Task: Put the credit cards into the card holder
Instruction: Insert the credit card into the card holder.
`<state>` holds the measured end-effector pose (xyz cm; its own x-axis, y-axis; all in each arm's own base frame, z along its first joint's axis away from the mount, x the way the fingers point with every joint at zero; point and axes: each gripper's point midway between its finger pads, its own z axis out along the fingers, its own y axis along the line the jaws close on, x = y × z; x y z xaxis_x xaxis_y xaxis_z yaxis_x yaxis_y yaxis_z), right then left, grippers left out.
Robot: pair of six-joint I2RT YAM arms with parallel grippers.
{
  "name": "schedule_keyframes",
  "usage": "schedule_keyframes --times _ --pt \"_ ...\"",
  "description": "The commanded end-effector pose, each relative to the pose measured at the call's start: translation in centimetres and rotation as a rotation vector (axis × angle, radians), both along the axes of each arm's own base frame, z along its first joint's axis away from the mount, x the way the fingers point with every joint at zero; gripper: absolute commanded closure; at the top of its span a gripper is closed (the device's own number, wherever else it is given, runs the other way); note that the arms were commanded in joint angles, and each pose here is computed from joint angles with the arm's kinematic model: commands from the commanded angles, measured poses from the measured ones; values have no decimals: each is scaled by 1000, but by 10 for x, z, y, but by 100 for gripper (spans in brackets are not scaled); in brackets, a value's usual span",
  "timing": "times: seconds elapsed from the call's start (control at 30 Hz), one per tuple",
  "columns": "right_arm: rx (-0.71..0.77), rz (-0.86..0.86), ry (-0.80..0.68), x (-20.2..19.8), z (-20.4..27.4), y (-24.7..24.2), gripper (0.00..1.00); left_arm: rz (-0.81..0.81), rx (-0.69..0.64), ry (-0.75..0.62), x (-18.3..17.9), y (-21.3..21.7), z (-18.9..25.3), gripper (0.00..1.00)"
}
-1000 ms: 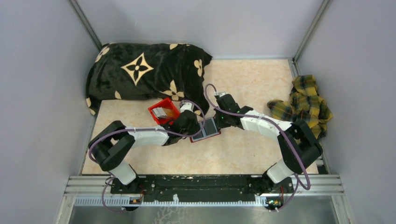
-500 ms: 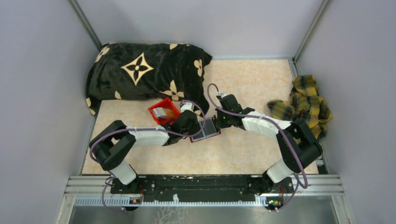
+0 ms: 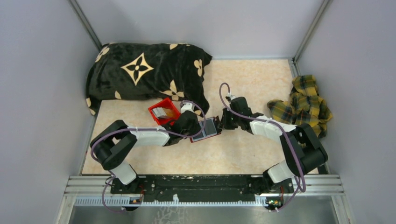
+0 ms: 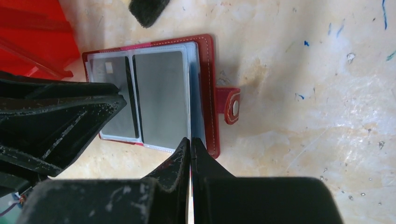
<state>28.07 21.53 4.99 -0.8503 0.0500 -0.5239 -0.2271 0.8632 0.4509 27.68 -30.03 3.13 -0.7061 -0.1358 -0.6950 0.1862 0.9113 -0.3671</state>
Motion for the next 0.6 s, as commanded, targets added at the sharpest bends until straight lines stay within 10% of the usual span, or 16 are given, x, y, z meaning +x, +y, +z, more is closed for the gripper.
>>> schedule_keyframes --times 0.0,0.57 --pt "134 -4 -47 5 24 10 100 -7 150 118 -28 30 -45 68" --pt "296 -1 -56 0 41 25 100 -8 181 114 -36 31 -43 69"
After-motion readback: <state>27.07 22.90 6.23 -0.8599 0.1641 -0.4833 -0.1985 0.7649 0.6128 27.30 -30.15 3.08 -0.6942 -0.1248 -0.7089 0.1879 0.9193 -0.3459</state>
